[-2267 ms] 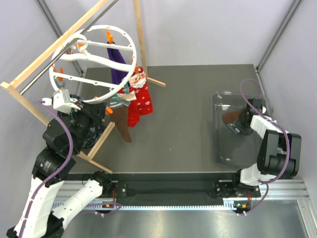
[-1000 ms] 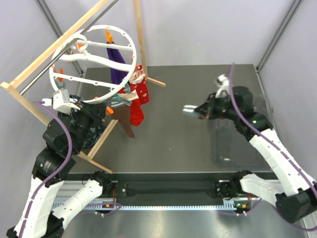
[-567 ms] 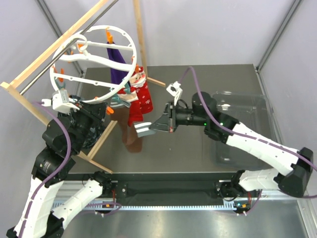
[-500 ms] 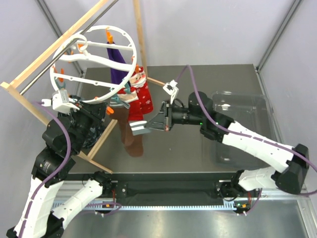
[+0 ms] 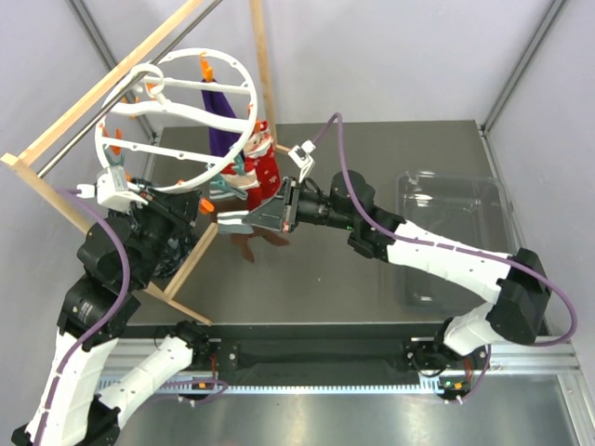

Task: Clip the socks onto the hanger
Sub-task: Clamp the sock onto the hanger.

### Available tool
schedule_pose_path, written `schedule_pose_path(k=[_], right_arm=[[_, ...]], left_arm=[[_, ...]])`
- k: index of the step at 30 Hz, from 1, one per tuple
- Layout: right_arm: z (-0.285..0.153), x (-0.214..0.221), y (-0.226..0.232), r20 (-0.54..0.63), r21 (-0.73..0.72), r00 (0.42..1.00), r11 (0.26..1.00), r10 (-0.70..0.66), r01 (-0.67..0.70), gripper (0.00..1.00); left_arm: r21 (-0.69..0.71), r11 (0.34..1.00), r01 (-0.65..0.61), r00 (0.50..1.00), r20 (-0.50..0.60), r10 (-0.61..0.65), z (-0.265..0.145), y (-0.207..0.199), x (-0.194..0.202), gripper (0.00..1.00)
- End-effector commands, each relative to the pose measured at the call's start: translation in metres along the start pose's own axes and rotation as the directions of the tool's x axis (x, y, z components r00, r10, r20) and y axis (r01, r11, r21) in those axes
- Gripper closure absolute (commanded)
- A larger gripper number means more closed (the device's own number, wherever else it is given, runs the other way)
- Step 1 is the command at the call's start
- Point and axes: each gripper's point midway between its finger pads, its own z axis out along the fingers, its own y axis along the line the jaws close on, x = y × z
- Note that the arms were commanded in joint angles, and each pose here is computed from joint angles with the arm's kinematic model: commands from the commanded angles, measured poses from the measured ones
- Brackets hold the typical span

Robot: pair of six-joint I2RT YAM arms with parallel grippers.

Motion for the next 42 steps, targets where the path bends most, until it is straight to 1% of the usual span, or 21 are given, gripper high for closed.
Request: schedule_pose_path(k=[1, 17, 30, 34, 35, 36, 38, 41, 42], right_arm=[[0.009, -0.027, 0.044, 0.084, -0.138, 0.996, 0.99, -0.006, 0.018, 1.0], [0.029, -0.037, 0.049, 0.086, -0.176, 0.996, 0.984, 0.0, 0.015, 1.0], [0.044, -0.032, 0.046, 0.048, -0.197, 0.999, 0.98, 0.007, 0.002, 1.0], [0.043, -0.034, 0.048, 0.052, -0.204, 0.999, 0.979, -0.001, 0.012, 1.0], [0.043, -0.034, 0.049, 0.055, -0.204, 0.999, 0.979, -0.003, 0.014, 1.0], [0.042, -0.034, 0.051, 0.054, -0.21, 0.999, 0.978, -0.006, 0.017, 1.0], [0.044, -0.034, 0.048, 0.053, -0.204, 0.999, 0.979, -0.006, 0.016, 1.0], [0.047, -0.033, 0.047, 0.047, -0.206, 0.999, 0.979, -0.005, 0.014, 1.0], [0.047, -0.033, 0.047, 0.046, -0.206, 0.999, 0.978, -0.005, 0.014, 1.0]], left_arm=[[0.031, 0.999, 0.016, 1.0, -0.007, -0.015, -0.003, -0.01, -0.005, 1.0], [0.041, 0.999, 0.021, 1.0, -0.019, -0.02, -0.004, -0.013, -0.004, 1.0], [0.041, 0.999, 0.025, 0.999, -0.021, -0.024, -0.005, -0.012, -0.003, 1.0], [0.049, 0.999, 0.021, 1.0, -0.019, -0.02, -0.007, -0.013, -0.004, 0.75], [0.052, 0.998, 0.023, 1.0, -0.016, -0.022, -0.008, -0.013, -0.004, 0.61], [0.052, 0.998, 0.021, 1.0, -0.016, -0.02, -0.008, -0.012, -0.004, 0.56], [0.058, 0.998, 0.019, 1.0, -0.015, -0.019, -0.009, -0.013, -0.004, 0.48], [0.061, 0.998, 0.016, 1.0, -0.012, -0.015, -0.011, -0.012, -0.005, 0.44], [0.059, 0.998, 0.016, 1.0, -0.01, -0.015, -0.012, -0.011, -0.005, 0.4]])
